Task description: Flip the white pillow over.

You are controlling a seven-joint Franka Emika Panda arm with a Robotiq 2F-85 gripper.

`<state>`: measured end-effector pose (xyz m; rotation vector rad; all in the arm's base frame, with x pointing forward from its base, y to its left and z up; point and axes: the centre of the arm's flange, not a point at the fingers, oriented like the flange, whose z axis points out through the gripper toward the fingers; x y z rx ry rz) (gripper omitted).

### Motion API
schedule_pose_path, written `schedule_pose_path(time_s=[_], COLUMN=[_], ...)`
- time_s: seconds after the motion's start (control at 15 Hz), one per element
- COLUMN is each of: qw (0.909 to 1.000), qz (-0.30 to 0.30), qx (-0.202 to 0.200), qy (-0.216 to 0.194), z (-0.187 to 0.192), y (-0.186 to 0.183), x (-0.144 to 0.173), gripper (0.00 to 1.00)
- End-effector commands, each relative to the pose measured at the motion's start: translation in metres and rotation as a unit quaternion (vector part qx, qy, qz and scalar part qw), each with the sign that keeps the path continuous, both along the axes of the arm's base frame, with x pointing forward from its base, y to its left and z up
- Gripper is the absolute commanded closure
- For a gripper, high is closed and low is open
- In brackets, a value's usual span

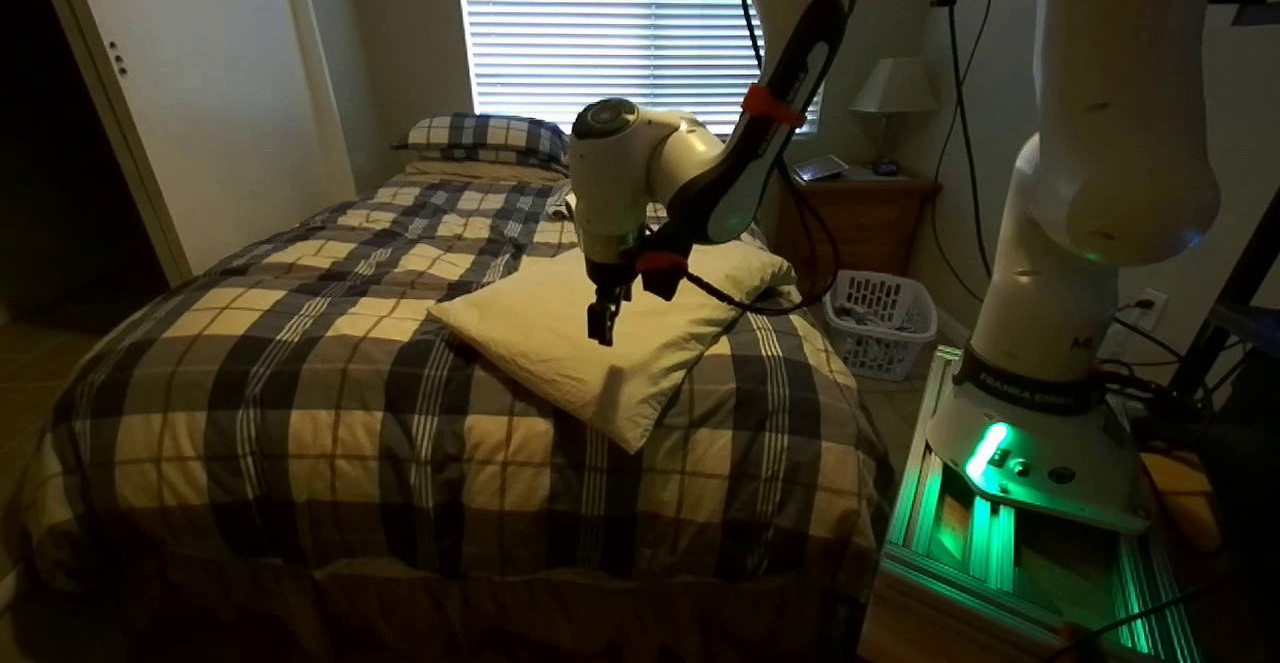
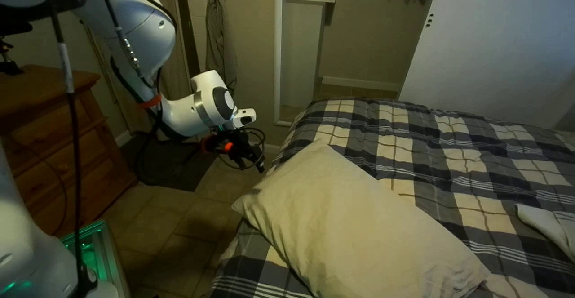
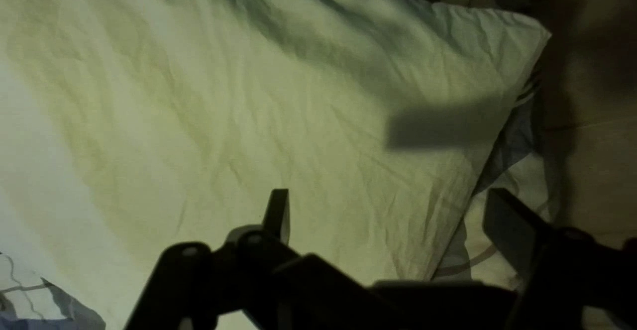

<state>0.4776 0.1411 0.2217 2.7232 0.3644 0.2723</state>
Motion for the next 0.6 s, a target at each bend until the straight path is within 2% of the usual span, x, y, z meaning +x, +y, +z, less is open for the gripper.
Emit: schedule_pose_path(time_s=[0.0, 0.53], qw=[0.9999, 0.9990], qz=[-0.002, 0.016], qx=[-0.009, -0.041], qy=[-0.012, 0.008], z=[-0.042, -0.108], y=[0.014, 0.025], x=[0.021, 0.044], gripper=[0.00, 0.00])
